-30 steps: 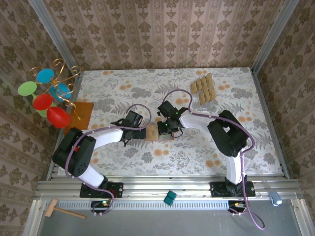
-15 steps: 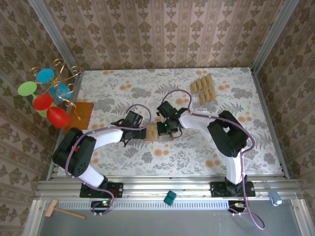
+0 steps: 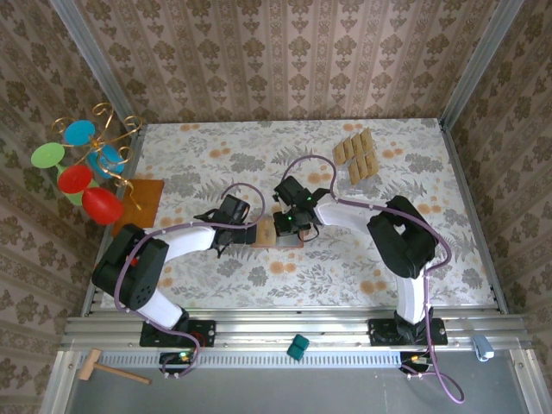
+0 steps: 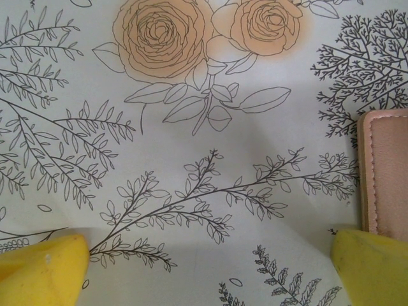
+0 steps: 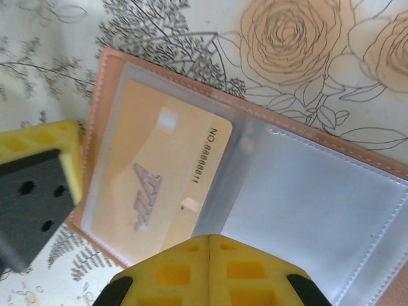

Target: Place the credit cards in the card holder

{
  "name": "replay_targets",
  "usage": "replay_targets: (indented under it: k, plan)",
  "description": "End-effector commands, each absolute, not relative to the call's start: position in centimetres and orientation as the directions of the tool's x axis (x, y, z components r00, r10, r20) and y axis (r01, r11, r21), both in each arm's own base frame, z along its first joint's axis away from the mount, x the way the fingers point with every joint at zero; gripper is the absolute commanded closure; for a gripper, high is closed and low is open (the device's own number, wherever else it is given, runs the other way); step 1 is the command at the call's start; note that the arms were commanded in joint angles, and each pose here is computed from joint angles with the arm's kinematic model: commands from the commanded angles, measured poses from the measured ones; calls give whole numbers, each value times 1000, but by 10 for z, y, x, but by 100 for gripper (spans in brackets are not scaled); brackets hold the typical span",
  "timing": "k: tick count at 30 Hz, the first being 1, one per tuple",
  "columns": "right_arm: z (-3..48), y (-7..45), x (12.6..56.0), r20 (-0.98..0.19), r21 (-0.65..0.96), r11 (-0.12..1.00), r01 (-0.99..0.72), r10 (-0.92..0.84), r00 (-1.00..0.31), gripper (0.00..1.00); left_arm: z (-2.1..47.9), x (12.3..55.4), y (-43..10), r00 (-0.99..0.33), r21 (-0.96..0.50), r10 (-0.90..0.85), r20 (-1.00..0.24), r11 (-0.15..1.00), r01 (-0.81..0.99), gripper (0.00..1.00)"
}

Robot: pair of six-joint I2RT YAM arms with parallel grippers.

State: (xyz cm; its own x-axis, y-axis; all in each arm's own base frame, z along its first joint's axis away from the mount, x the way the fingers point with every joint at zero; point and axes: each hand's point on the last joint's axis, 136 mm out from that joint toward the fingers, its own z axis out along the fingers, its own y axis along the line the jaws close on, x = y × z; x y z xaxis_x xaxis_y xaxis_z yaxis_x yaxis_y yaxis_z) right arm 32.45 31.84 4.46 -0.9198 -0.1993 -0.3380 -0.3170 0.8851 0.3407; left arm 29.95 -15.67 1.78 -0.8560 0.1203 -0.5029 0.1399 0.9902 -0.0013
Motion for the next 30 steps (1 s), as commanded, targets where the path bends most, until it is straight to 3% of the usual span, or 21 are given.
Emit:
replay_targets:
  k: [1, 30]
  plan:
    - [64, 320, 325, -379, 342, 884, -320, -181, -907, 100, -10, 280, -140, -899, 54, 154, -411, 988, 144, 0]
    - [22, 336, 321, -295, 357, 881, -311, -210, -932, 100, -14, 279, -143, -901, 42, 153, -406, 988, 149, 0]
